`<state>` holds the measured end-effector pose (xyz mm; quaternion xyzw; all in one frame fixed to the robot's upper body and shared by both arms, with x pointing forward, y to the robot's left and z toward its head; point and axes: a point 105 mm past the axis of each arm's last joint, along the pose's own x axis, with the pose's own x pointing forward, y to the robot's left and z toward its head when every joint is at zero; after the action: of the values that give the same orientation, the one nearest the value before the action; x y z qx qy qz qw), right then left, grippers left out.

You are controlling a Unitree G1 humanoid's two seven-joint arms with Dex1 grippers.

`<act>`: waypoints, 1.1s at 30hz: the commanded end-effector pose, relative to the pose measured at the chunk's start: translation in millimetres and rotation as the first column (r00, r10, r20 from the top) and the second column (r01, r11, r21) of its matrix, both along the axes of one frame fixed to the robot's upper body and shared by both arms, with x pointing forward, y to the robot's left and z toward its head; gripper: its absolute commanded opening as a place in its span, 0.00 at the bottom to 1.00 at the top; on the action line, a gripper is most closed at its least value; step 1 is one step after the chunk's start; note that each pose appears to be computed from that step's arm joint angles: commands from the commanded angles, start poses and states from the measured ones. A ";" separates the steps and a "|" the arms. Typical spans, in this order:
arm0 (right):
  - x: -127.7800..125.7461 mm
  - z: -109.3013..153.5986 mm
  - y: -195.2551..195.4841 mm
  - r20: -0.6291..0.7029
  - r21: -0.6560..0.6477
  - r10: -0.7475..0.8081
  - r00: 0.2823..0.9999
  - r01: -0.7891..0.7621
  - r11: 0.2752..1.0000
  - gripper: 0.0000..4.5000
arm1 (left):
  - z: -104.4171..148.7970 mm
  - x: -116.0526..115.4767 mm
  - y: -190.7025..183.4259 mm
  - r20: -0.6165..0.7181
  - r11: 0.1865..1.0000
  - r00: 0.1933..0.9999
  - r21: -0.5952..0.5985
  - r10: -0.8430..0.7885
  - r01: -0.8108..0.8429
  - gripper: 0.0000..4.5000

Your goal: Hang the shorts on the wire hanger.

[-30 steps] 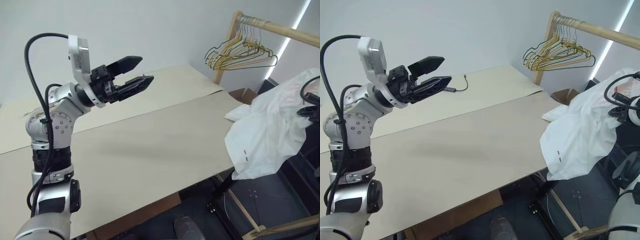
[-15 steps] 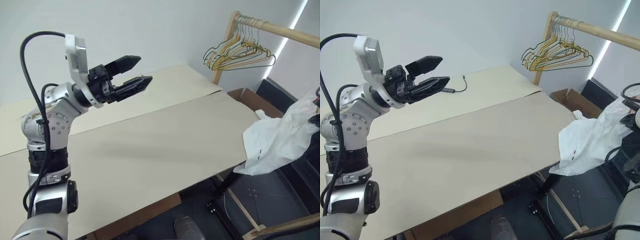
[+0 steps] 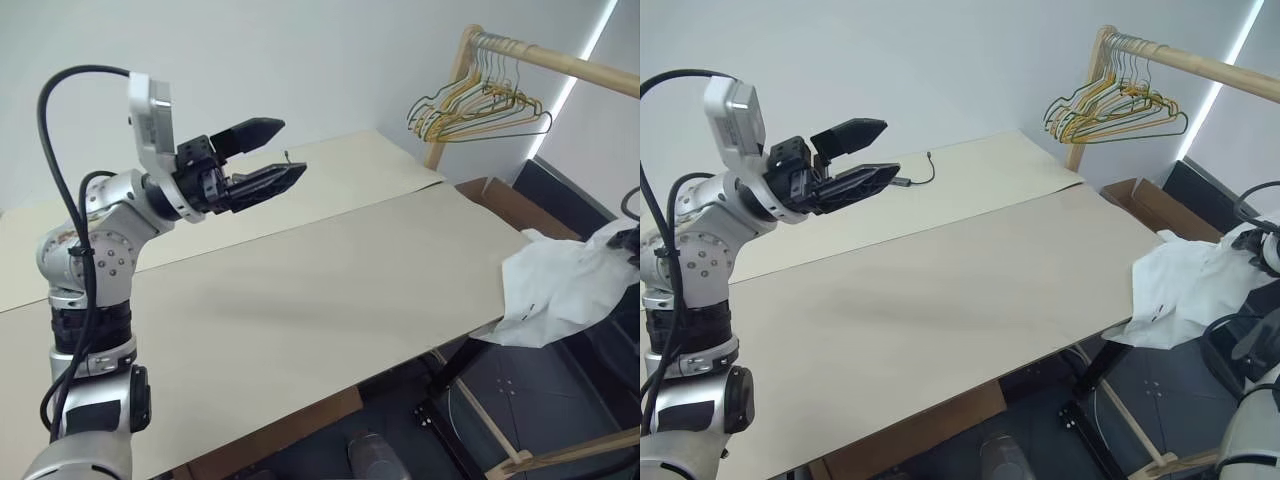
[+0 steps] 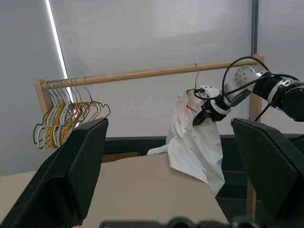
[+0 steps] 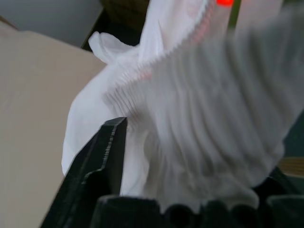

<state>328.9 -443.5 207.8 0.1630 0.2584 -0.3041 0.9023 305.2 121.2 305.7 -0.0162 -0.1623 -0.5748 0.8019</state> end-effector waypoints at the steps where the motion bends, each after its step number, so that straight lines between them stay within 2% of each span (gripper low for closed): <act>1: 3.9 30.3 -5.9 0.088 -0.159 -0.016 0.996 0.029 0.987 0.99 | 3.3 -1.3 -0.3 0.012 1.000 1.000 0.008 0.006 -0.006 1.00; 4: 1.7 39.0 -11.1 0.130 -0.251 -0.068 0.989 0.099 0.963 0.99 | 3.0 -1.2 -0.6 0.010 1.000 1.000 0.010 0.003 -0.003 1.00; 8: -2.8 71.1 -10.2 0.276 -0.408 -0.111 0.955 0.221 0.886 0.99 | 1.6 0.1 -0.4 0.003 1.000 1.000 0.014 0.006 -0.006 1.00; 11: -7.7 92.3 -3.8 0.371 -0.521 -0.110 0.922 0.304 0.798 0.99 | 1.1 0.8 -0.6 0.001 1.000 1.000 0.015 0.006 -0.006 1.00; 14: -20.2 130.0 14.6 0.559 -0.633 -0.015 0.829 0.439 0.638 0.99 | 0.8 1.4 -1.3 0.004 1.000 1.000 0.013 0.008 -0.009 1.00; 16: -34.3 156.1 34.4 0.666 -0.655 0.091 0.740 0.522 0.547 0.99 | 0.6 2.2 -0.6 0.006 1.000 1.000 0.012 0.018 -0.018 1.00; 18: -42.7 172.5 53.1 0.715 -0.655 0.185 0.674 0.553 0.515 0.99 | 0.4 3.1 1.0 0.012 0.999 0.999 0.009 0.036 -0.036 1.00; 20: -45.0 181.4 69.4 0.716 -0.678 0.265 0.646 0.551 0.486 0.99 | 0.1 3.4 2.6 0.025 0.999 0.998 -0.001 0.050 -0.050 1.00; 25: -29.8 185.0 120.0 0.639 -0.766 0.513 0.574 0.411 0.495 0.99 | -6.3 4.6 6.4 0.074 0.993 0.990 0.001 0.117 -0.118 1.00; 26: -23.5 181.4 134.0 0.605 -0.791 0.584 0.541 0.328 0.516 0.99 | -7.6 3.9 7.7 0.072 0.993 0.990 0.006 0.121 -0.122 1.00; 28: -13.7 172.5 162.1 0.525 -0.842 0.711 0.468 0.164 0.514 0.99 | -9.9 3.0 10.7 0.066 0.991 0.990 0.019 0.128 -0.130 1.00; 29: -8.9 164.0 180.8 0.484 -0.859 0.783 0.392 0.040 0.511 0.99 | -12.3 2.4 12.7 0.061 0.990 0.989 0.037 0.134 -0.136 1.00; 31: -2.2 147.4 207.4 0.404 -0.883 0.867 0.293 -0.125 0.453 0.99 | -18.6 0.2 16.4 0.060 0.987 0.989 0.081 0.135 -0.140 1.00; 33: 3.0 125.5 234.4 0.299 -0.884 0.937 0.181 -0.318 0.344 0.99 | -27.6 -6.4 22.4 0.028 0.986 0.994 0.129 0.108 -0.110 1.00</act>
<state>336.3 -233.0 337.4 -0.1762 -0.2754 0.1028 0.9394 306.9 138.5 273.9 0.0346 -0.1299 -0.5320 0.8360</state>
